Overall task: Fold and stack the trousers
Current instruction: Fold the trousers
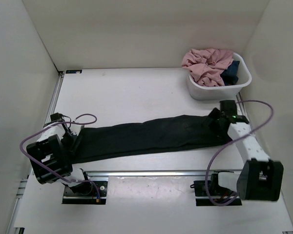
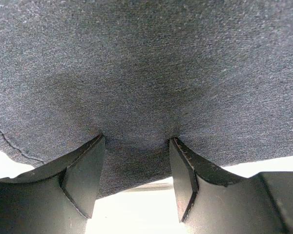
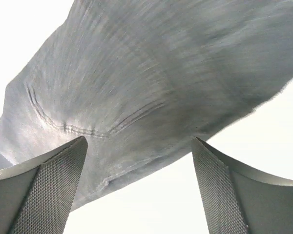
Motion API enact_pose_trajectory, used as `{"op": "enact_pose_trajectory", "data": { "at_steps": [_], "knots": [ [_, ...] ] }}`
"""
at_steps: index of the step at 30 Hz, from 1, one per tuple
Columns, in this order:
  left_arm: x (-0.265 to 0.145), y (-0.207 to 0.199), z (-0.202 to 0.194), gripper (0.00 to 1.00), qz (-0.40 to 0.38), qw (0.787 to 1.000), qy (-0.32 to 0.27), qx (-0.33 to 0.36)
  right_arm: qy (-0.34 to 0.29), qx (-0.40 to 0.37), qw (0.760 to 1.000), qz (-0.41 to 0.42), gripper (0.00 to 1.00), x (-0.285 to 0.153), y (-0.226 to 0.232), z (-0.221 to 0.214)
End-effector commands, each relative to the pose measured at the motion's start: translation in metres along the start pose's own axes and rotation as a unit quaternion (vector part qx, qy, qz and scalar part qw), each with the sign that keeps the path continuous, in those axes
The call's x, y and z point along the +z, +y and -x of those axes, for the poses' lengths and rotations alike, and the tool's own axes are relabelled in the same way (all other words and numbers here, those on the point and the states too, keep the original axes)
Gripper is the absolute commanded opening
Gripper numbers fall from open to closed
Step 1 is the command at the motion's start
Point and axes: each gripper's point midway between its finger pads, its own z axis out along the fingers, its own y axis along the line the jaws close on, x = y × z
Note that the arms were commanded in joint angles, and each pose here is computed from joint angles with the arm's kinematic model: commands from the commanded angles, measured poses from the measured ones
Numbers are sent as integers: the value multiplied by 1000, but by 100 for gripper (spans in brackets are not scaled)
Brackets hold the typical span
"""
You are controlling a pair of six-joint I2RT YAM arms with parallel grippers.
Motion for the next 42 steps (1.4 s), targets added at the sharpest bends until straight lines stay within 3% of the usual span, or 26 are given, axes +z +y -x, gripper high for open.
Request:
{"op": "enact_pose_trajectory", "data": {
  "at_steps": [1, 4, 8, 14, 18, 21, 22, 24, 25, 27, 31, 34, 35, 38, 42],
  "knots": [
    [6, 23, 16, 66, 51, 998, -39, -15, 2, 100, 993, -67, 93, -16, -53, 1],
    [9, 17, 12, 66, 44, 998, -39, -14, 29, 156, 986, -59, 99, -6, -67, 1],
    [9, 14, 9, 66, 40, 999, -35, -14, 36, 196, 977, -78, 99, 17, -78, 13],
    [7, 10, 5, 66, 43, 998, -38, -14, 90, 245, 959, -109, 99, 54, -89, -6],
    [7, 10, 5, 67, 43, 998, -38, -14, 53, 271, 956, -103, 82, 72, -101, -1],
    [7, 14, 7, 67, 45, 998, -34, -14, 36, 263, 959, -98, 54, 78, -102, 4],
    [9, 14, 6, 67, 42, 999, -30, -14, 25, 258, 962, -91, 36, 80, -101, 10],
    [8, 18, 11, 67, 43, 998, -32, -14, 15, 243, 965, -98, 23, 80, -106, 14],
    [12, 15, 10, 67, 35, 999, -29, -14, 8, 237, 966, -107, 11, 79, -108, 19],
    [7, 21, 24, 67, 38, 998, -45, -14, -29, 236, 959, -157, 0, 67, -128, 31],
    [6, 19, 43, 67, 31, 998, -55, 0, -88, 230, 953, -177, 0, 37, -140, 60],
    [-1, 10, 65, 67, 29, 997, -71, 31, -151, 192, 950, -197, 0, -11, -137, 94],
    [-2, 9, 73, 67, 30, 996, -76, 35, -181, 178, 939, -233, 0, -28, -145, 104],
    [-10, -3, 97, 67, 26, 993, -93, 61, -242, 111, 930, -254, 0, -79, -126, 130],
    [-13, -11, 116, 68, 18, 993, -95, 67, -300, -21, 932, -205, 0, -123, -54, 131]
  ]
}}
